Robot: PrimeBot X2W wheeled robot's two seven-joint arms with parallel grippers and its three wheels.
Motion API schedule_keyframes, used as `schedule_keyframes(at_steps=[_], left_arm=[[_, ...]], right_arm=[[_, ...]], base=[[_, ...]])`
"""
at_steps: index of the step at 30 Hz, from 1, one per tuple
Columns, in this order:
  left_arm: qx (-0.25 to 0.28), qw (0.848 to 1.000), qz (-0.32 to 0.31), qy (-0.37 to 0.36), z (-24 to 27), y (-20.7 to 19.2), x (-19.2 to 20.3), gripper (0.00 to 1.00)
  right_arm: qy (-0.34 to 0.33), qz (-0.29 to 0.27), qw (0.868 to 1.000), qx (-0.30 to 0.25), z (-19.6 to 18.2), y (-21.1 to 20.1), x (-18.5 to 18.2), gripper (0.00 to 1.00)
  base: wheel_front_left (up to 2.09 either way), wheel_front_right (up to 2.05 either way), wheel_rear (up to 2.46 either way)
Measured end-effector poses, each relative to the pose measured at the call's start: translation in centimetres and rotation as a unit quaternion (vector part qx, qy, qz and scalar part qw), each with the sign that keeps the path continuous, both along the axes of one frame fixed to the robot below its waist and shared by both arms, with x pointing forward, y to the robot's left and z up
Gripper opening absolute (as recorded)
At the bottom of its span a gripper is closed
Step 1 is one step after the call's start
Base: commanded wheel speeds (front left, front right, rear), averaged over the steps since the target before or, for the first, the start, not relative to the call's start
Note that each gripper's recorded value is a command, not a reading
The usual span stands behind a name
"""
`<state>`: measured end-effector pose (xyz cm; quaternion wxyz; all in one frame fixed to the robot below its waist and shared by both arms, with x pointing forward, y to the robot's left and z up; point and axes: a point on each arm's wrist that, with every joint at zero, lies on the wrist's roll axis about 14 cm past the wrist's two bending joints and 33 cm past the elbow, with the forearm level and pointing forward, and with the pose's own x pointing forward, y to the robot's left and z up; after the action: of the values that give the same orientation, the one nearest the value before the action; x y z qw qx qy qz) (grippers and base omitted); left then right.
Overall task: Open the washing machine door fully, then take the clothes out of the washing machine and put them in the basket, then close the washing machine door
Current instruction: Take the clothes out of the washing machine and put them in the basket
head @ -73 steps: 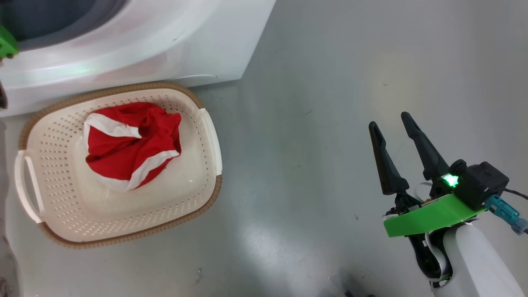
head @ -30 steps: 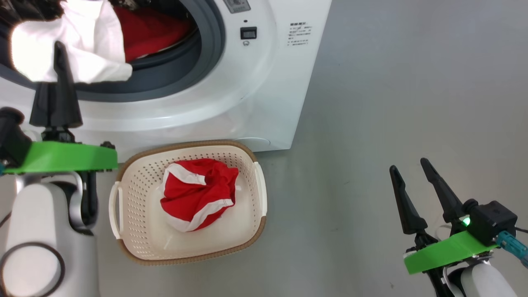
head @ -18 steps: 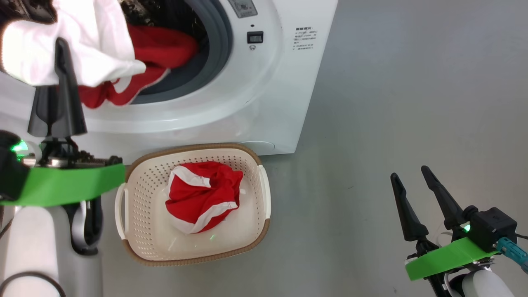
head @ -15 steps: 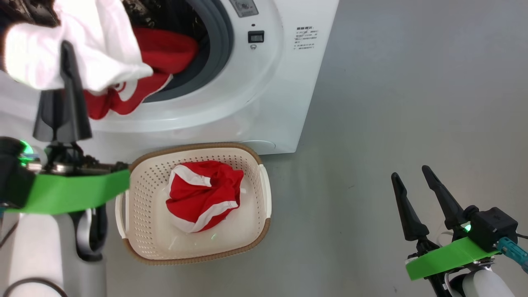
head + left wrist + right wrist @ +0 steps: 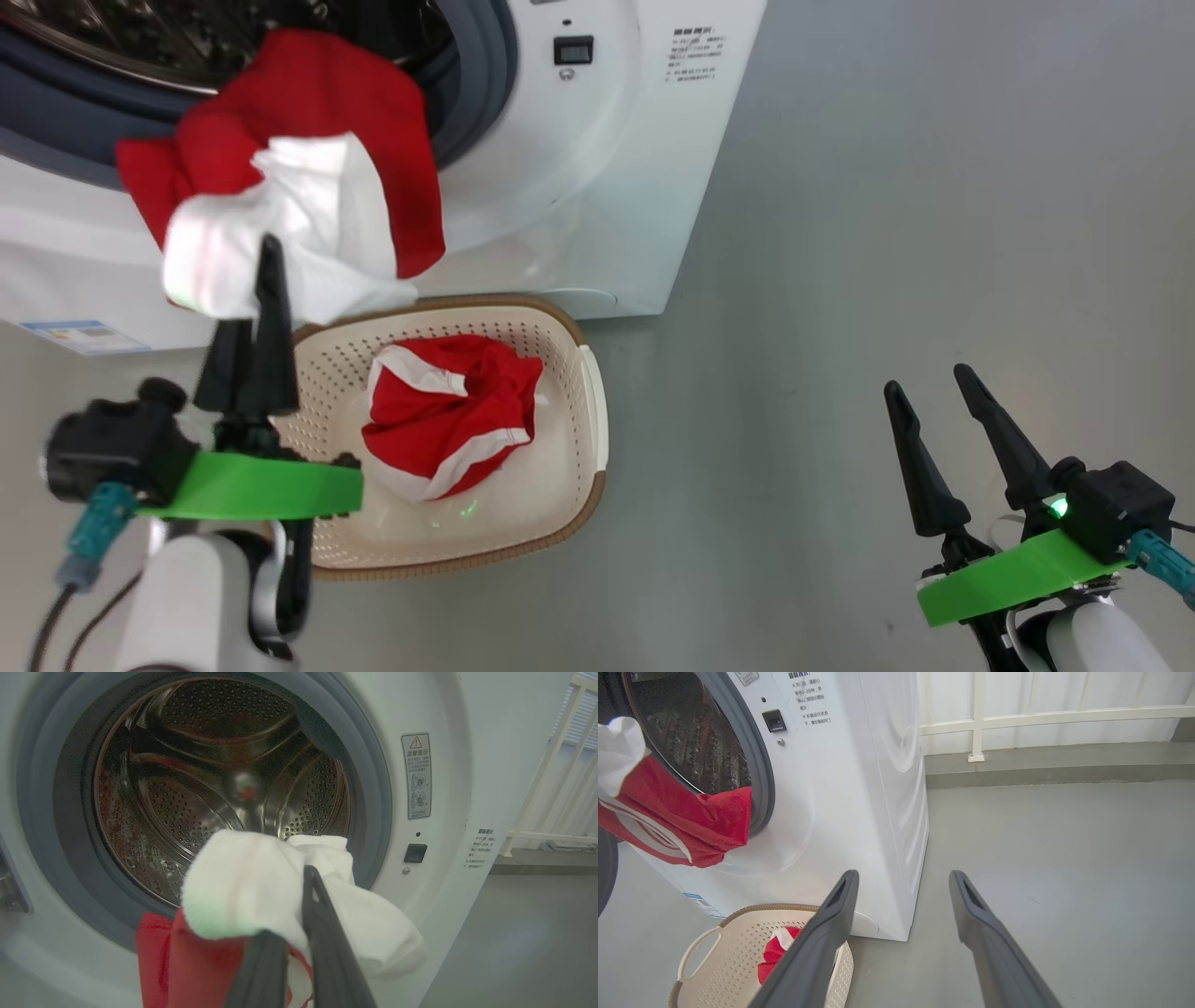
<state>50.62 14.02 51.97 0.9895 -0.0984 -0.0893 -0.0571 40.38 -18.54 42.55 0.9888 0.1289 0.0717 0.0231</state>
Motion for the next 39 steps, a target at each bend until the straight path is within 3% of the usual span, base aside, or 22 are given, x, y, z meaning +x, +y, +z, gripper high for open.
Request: schedule_keyframes(at_steps=[6,18,39], left_arm=[[-0.003,0.995,-0.005,0.102,-7.2,-0.8,-0.3,0.0],[0.009,0.968,-0.016,0.251,-18.7,-1.7,0.7,0.0],[0.034,0.911,-0.063,0.407,-32.1,-4.8,0.5,0.0]], right_arm=[[0.006,-0.001,1.0,-0.001,-0.8,-0.1,1.0,1.0],[0.027,-0.001,1.0,-0.005,-3.6,-0.3,3.7,1.0],[0.073,-0.003,0.997,-0.012,-9.2,-0.8,6.0,1.0]], base=[[0.0,0.0,0.0],[0.0,0.0,0.0],[0.0,0.0,0.0]])
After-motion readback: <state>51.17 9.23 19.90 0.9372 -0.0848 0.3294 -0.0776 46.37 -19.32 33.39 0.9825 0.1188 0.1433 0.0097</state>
